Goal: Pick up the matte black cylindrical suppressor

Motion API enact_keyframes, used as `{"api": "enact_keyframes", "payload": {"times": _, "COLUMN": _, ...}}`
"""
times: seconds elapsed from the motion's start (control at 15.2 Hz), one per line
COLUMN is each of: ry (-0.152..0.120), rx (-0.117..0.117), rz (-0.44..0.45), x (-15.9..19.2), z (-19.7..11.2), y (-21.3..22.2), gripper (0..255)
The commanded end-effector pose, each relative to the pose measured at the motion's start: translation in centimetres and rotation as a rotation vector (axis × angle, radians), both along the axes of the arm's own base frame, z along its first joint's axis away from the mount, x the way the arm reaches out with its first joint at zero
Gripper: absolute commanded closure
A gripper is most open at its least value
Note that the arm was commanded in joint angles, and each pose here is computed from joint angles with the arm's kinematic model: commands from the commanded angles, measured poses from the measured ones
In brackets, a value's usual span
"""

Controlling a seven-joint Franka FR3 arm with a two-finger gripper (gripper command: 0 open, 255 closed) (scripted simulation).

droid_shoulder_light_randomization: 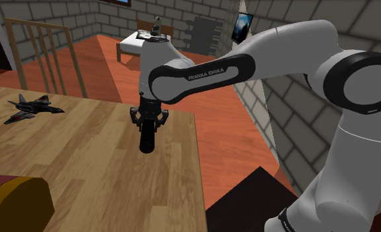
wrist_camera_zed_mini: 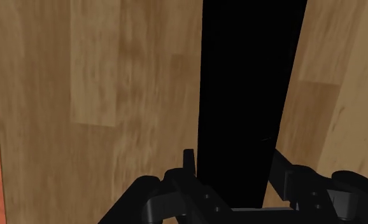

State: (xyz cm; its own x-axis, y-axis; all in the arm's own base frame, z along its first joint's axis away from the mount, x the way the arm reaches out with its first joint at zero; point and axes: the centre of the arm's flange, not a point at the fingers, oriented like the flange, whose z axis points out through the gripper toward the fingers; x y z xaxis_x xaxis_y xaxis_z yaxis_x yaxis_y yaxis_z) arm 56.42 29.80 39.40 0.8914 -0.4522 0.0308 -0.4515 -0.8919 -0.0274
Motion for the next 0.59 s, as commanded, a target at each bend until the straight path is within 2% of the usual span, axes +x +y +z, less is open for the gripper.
{"api": "enact_keyframes", "payload": {"times": 0.0, "ry": 0.0, "rx": 0.0, "rz": 0.0, "x": 0.0, "z": 1.2, "y": 0.0, "gripper": 255}}
{"api": "enact_keyframes", "payload": {"times": 0.4, "ry": 0.0, "rx": 0.0, "rz": 0.0, "x": 0.0, "z": 4.3, "y": 0.0, "gripper": 255}}
{"api": "enact_keyframes", "payload": {"times": 0.53, "ry": 0.0, "rx": 0.0, "rz": 0.0, "x": 0.0, "z": 4.4, "y": 0.0, "gripper": 255}}
